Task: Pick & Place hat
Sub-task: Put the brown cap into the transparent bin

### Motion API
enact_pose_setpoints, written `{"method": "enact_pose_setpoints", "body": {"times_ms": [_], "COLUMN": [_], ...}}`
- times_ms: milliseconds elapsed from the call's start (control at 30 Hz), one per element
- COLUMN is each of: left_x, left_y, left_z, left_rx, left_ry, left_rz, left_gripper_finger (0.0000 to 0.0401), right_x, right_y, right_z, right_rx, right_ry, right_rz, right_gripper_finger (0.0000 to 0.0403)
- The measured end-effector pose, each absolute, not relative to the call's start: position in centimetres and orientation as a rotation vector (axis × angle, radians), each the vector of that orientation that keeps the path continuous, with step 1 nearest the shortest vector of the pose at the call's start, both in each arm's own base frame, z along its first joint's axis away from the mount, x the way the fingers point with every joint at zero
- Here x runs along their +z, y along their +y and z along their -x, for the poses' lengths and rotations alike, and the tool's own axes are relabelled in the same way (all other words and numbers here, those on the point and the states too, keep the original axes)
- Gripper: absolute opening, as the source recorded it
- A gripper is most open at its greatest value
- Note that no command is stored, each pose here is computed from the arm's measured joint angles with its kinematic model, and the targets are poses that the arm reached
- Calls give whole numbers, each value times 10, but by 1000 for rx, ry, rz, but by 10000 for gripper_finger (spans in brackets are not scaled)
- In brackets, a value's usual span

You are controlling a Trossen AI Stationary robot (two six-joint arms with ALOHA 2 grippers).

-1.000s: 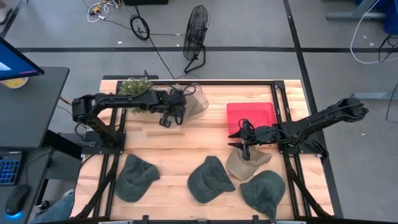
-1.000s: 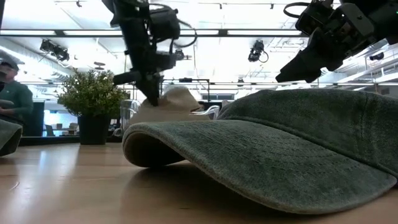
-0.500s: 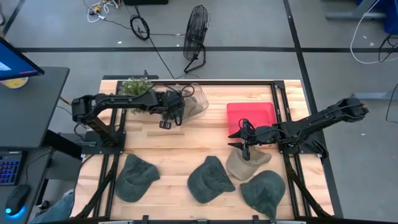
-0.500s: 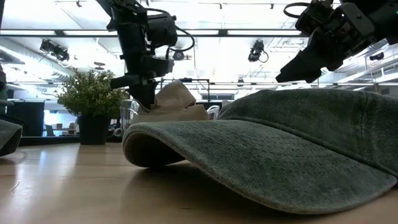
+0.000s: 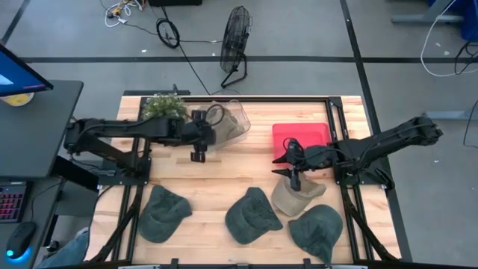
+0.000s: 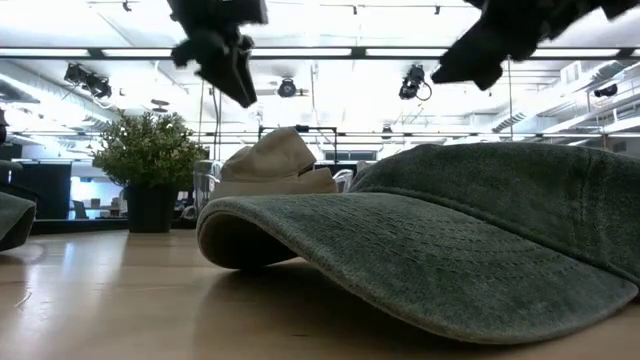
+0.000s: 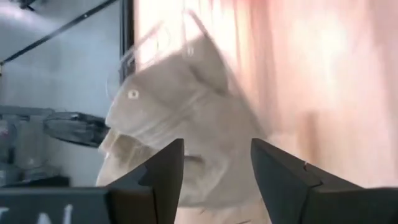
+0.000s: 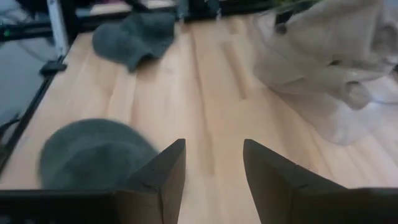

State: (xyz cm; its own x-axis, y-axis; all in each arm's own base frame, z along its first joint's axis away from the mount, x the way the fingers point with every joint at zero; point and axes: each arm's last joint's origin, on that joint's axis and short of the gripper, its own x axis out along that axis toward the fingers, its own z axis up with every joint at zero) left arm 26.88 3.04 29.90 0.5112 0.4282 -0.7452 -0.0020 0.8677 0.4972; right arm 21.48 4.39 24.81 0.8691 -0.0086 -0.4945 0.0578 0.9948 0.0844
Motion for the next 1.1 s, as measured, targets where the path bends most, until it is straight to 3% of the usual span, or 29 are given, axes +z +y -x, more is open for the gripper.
{"method": "enact_pose_setpoints", "body": {"times_ms": [200, 500, 800, 1100], "left_x": [302, 302, 302, 302], "left_y": [14, 2, 1, 1], "left_z": [-268, -269, -269, -269], "left_rx": [222, 182, 193, 211], "left_ry": [961, 949, 940, 935], "left_rz": [-411, -431, -407, -372], "left_gripper_finger": [185, 184, 183, 183], "right_x": [253, 203, 193, 214], "right_y": [52, 76, 76, 75], "right_z": [-219, -227, -218, -206], "right_rx": [-18, 4, -123, -139], "right_ry": [770, 1177, 1318, 1408], "right_rz": [-189, -371, -429, -370], "right_gripper_finger": [167, 167, 167, 167]}}
